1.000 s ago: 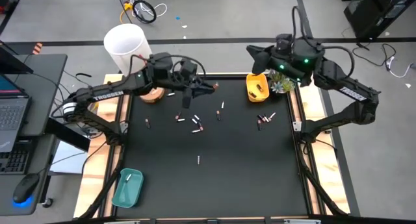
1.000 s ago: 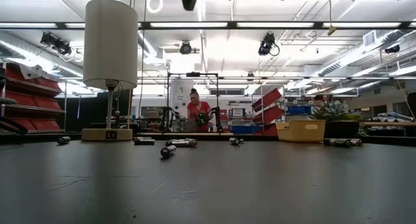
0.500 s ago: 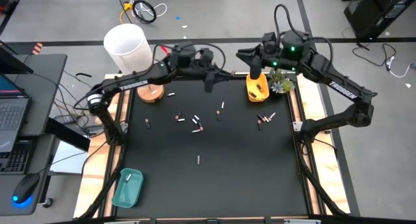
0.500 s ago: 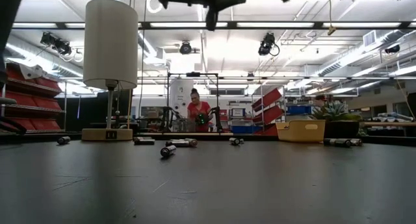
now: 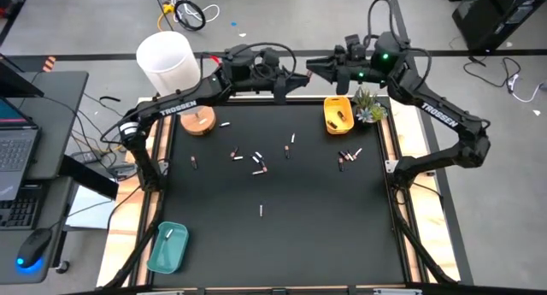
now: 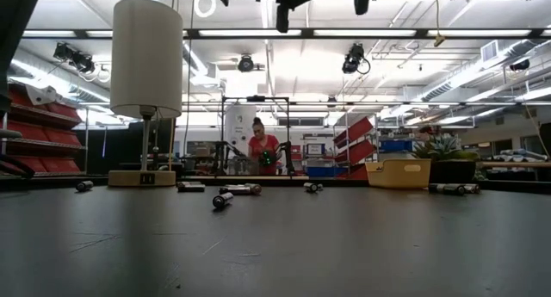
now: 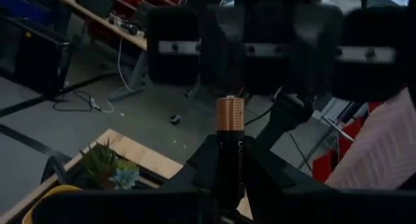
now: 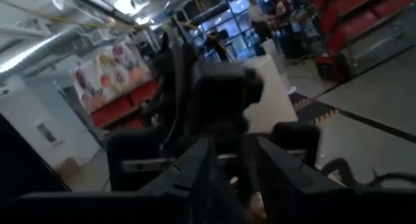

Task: Sort batteries
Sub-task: Put the black battery into the yellow bin

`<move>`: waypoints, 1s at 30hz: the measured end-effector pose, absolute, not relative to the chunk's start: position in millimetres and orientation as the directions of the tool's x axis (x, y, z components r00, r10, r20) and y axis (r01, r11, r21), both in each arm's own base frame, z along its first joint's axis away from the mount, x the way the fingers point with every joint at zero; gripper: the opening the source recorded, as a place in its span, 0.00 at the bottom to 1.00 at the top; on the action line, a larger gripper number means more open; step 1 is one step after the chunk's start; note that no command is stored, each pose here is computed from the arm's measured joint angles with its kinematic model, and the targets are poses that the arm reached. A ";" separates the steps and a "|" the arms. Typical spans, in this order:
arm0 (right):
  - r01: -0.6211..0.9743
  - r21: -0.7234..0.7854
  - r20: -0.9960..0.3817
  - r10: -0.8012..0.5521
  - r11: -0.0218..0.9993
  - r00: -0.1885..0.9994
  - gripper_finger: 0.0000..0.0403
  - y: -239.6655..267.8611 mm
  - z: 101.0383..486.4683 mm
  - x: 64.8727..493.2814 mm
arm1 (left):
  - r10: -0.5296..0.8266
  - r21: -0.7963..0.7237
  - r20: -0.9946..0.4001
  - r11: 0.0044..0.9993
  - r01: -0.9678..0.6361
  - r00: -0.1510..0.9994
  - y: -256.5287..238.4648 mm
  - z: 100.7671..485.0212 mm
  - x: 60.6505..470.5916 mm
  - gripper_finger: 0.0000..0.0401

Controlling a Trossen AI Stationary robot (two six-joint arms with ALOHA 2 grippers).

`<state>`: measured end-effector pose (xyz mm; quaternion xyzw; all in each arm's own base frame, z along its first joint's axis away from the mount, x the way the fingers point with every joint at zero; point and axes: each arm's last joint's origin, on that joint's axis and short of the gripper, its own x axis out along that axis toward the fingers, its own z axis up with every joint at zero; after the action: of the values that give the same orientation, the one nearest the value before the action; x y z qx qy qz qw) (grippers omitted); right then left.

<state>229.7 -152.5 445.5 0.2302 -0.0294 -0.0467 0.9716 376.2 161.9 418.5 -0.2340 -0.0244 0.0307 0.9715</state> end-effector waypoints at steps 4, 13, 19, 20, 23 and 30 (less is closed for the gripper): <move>0.093 0.471 0.045 -0.129 0.877 0.991 0.26 -147.2 444.7 237.2 | 0.061 -0.439 0.057 0.898 -0.030 0.997 161.6 420.0 376.9 0.14; 0.200 0.501 0.038 -0.252 0.842 0.967 0.25 -145.1 443.8 240.5 | -0.011 -0.417 0.106 0.908 0.054 0.994 162.0 425.9 374.6 0.14; 0.189 0.523 0.053 -0.253 0.831 0.966 0.25 -148.1 445.1 238.7 | -0.033 -0.428 0.120 0.900 0.082 0.992 166.5 427.9 371.4 0.14; 0.179 0.527 0.051 -0.242 0.831 0.969 0.25 -147.7 445.0 238.7 | -0.034 -0.426 0.123 0.901 0.083 0.992 167.5 428.2 370.9 0.14; 0.166 0.531 0.038 -0.219 0.831 0.975 0.25 -144.5 442.5 243.5 | -0.032 -0.420 0.132 0.903 0.086 0.991 169.4 429.2 369.6 0.14; 0.178 0.525 0.031 -0.228 0.833 0.973 0.24 -144.5 438.0 252.6 | -0.033 -0.422 0.133 0.903 0.087 0.991 169.8 429.9 368.7 0.14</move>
<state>252.6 -144.5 438.0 0.2693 -0.0463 -0.1060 0.9561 368.7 169.8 429.9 -0.2186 -0.0614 -0.0308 0.9734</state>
